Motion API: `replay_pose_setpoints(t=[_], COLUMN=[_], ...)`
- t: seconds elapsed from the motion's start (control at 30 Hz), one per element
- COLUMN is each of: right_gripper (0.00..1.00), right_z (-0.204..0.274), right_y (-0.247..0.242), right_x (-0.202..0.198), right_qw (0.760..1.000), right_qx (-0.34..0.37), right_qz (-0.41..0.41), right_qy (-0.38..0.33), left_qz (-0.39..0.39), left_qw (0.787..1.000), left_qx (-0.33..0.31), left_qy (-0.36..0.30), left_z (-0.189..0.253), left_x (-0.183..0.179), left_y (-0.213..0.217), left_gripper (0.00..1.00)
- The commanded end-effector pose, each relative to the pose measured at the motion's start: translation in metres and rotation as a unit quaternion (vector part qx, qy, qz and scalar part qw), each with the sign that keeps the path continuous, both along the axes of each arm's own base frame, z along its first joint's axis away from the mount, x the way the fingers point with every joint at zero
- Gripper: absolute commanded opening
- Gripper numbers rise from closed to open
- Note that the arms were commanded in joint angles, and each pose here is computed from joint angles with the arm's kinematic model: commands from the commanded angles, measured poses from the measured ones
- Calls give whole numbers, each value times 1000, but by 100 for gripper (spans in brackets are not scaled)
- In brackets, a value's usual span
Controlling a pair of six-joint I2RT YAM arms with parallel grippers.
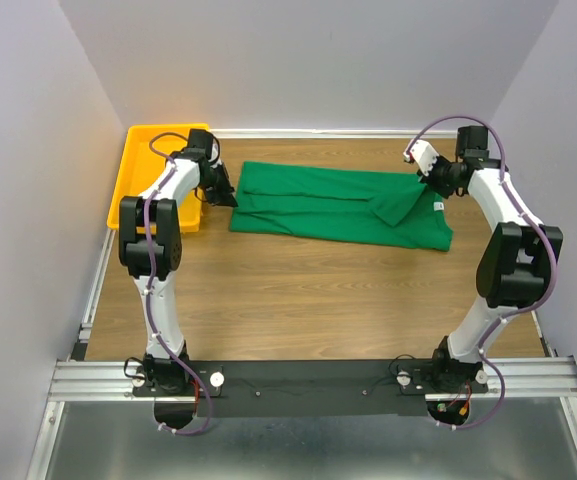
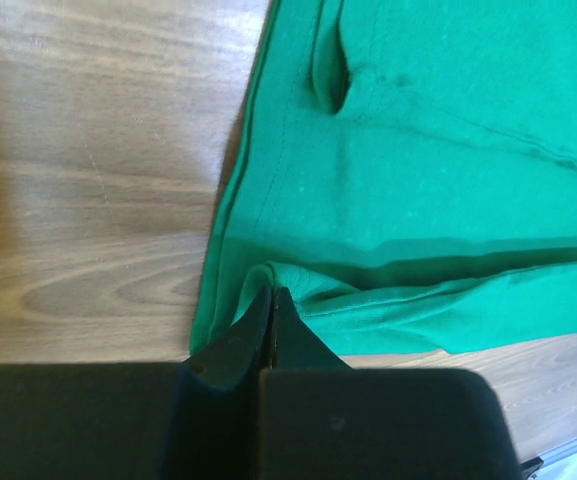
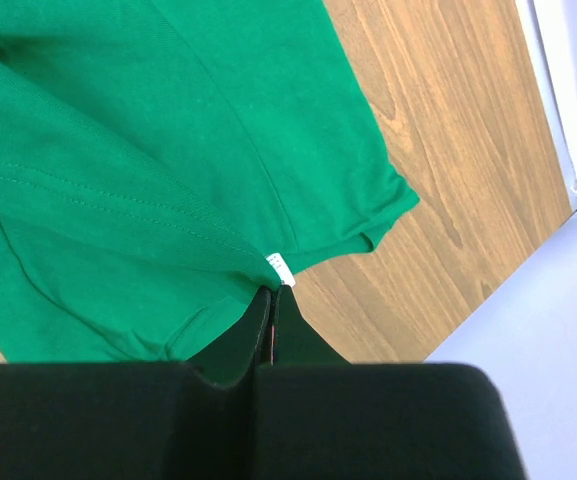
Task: Fold and stack the t-shirts
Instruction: Fold the tshirt
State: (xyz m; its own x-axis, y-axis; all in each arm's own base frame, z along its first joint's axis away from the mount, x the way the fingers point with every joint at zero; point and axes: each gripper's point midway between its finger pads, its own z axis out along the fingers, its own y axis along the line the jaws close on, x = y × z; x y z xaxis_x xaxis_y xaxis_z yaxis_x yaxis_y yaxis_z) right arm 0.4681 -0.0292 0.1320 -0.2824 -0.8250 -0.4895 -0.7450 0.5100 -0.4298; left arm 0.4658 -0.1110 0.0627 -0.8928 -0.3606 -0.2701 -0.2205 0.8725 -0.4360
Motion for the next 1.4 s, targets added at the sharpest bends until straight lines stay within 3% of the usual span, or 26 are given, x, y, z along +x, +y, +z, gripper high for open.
replay_pose_setpoints(t=[0.0, 0.63, 0.67, 0.7, 0.87, 0.9, 1.2, 1.37], right_gripper=[0, 1, 1, 1, 1, 1, 1, 1], right_z=[-1, -9, -11, -11, -13, -13, -15, -17], right_y=[-5, -7, -7, -7, -6, -5, -5, -5], right_x=[11, 19, 19, 19, 18, 18, 17, 22], right_qw=[1000, 1000, 1000, 1000, 1000, 1000, 1000, 999], right_qx=[3, 3, 4, 3, 7, 8, 11, 17], right_qz=[-11, -19, -19, -18, -17, -16, -20, -28], right_qy=[-6, -3, -1, -2, 1, 1, 3, 4], left_qz=[-1, -3, -3, -2, 6, 7, -12, -43], left_qw=[1000, 1000, 1000, 1000, 997, 995, 987, 990], left_qx=[13, 15, 14, 14, 17, 16, -4, -14], left_qy=[-3, -12, -19, -26, -80, -98, -160, -132], left_z=[-1, 2, 6, 11, 46, 58, 100, 77], left_x=[7, 20, 23, 26, 40, 43, 32, -5], left_y=[3, 3, 2, 3, 4, 4, -1, -9], left_gripper=[0, 0, 7, 19, 44, 56, 54, 50])
